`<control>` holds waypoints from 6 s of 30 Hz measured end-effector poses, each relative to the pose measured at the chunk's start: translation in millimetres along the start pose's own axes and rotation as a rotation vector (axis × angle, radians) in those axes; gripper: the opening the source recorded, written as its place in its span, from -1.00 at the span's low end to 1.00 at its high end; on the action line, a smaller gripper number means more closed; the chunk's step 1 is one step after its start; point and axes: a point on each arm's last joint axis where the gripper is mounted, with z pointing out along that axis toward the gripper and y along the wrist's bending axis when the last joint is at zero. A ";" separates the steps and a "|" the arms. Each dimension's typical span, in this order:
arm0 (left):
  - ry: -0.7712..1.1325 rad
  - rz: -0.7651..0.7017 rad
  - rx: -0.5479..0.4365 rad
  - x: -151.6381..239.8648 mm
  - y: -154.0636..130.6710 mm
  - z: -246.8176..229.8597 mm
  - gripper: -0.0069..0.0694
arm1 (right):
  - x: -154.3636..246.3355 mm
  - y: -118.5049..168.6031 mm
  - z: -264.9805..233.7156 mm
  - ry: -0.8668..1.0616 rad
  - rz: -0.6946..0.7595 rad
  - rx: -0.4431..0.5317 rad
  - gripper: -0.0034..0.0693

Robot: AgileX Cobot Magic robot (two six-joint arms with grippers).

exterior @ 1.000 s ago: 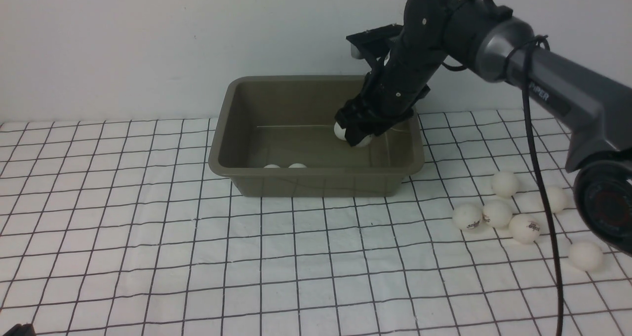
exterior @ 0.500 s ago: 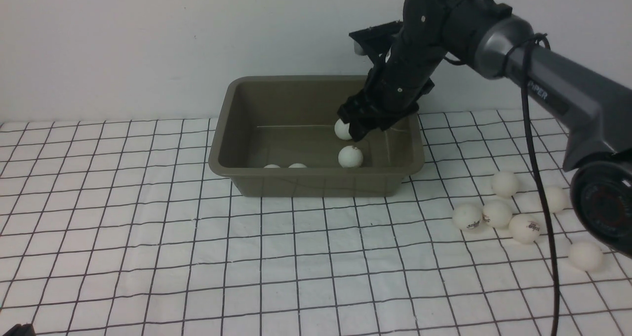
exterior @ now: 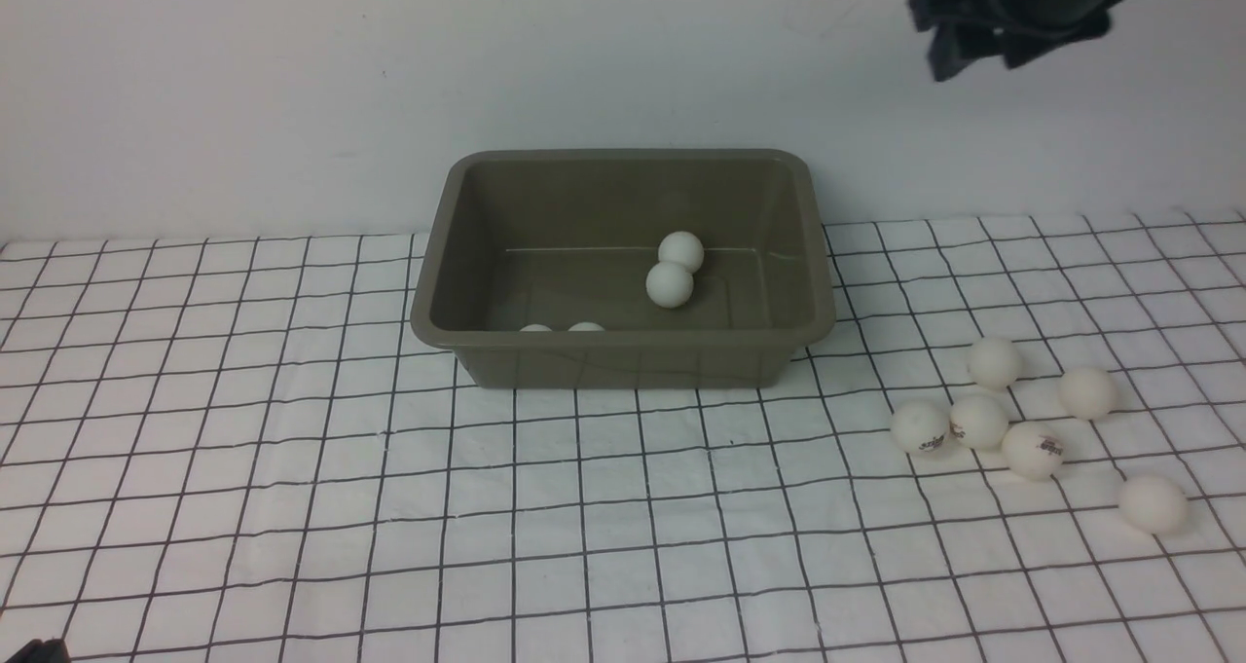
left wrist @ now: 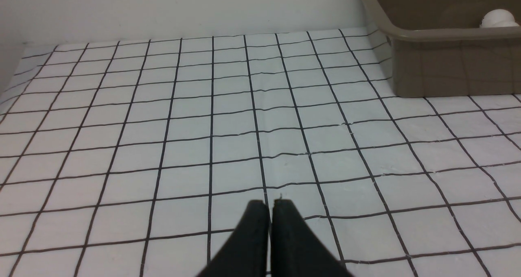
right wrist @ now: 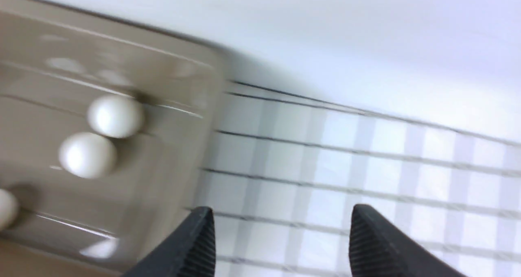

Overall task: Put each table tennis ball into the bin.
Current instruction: Use the right arm to clamp the table tennis ball closest to it, then use the right arm to put the table tennis ball into the box, then use the right arm to clamp the table tennis ball closest to it

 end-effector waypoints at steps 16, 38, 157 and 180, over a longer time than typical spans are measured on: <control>0.000 0.000 0.000 0.0 0.0 0.0 -0.83 | 95.7 -40.8 29.2 0.319 0.119 -0.012 0.21; 0.001 0.000 0.000 0.1 0.0 0.0 -0.83 | 128.0 -44.9 113.7 0.349 0.126 0.002 0.21; 0.001 0.000 0.000 0.1 0.0 0.0 -0.83 | 142.5 -64.2 51.7 0.356 0.088 0.096 0.24; 0.001 0.000 0.000 0.1 0.0 0.0 -0.83 | 159.2 -74.1 98.0 0.421 0.067 0.123 0.24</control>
